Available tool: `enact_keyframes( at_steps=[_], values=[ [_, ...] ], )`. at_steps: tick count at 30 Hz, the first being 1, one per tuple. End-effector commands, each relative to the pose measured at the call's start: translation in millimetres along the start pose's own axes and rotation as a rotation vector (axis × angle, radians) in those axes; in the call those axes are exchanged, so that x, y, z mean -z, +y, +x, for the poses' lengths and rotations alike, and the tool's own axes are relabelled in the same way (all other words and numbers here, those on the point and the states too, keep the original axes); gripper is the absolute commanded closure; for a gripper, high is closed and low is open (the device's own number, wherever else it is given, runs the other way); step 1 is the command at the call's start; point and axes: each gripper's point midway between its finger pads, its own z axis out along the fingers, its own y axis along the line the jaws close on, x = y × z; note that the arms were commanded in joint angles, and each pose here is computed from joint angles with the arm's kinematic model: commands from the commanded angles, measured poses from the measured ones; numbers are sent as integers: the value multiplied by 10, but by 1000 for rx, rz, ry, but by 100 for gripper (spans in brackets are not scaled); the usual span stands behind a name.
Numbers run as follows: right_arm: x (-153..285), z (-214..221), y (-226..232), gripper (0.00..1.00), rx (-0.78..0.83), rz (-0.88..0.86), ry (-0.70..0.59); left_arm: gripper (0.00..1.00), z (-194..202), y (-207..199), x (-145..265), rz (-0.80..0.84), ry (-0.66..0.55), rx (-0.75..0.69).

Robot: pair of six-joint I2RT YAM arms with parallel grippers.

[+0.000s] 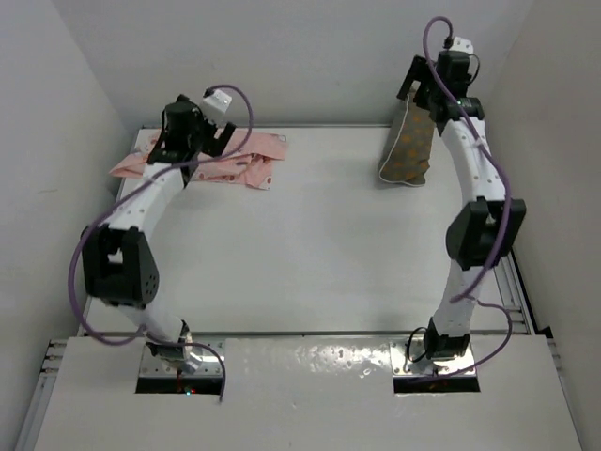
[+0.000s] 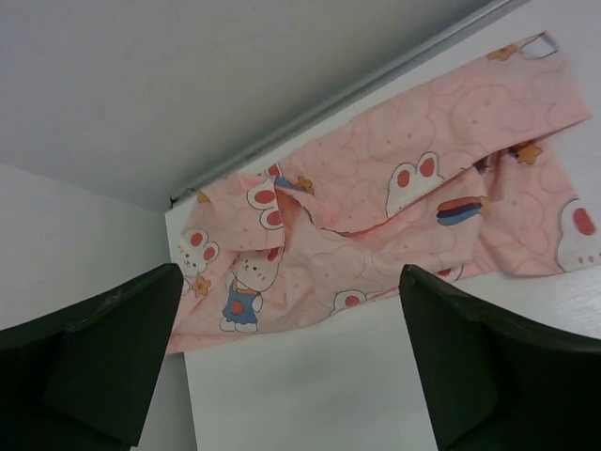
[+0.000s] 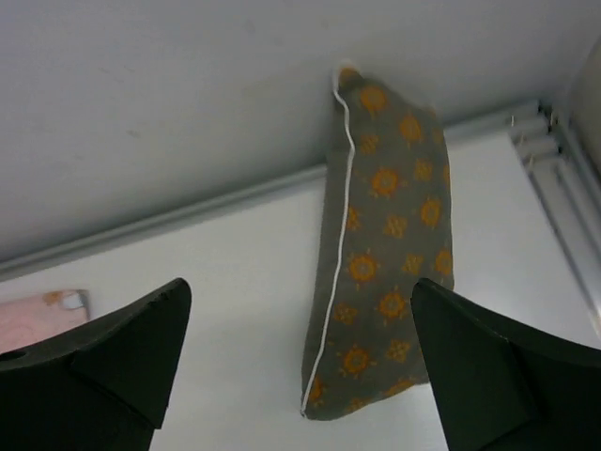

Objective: Put the pillow into the pillowcase

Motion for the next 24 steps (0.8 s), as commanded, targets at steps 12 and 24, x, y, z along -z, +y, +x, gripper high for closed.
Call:
enact_keyframes(
  at_steps=[12, 24],
  values=[
    [-873, 2630, -200, 49, 67, 182, 548, 0, 964, -944, -735, 259, 372, 157],
    [1459, 3268, 509, 100, 359, -442, 591, 0, 1067, -991, -1424, 134, 286, 127]
  ],
)
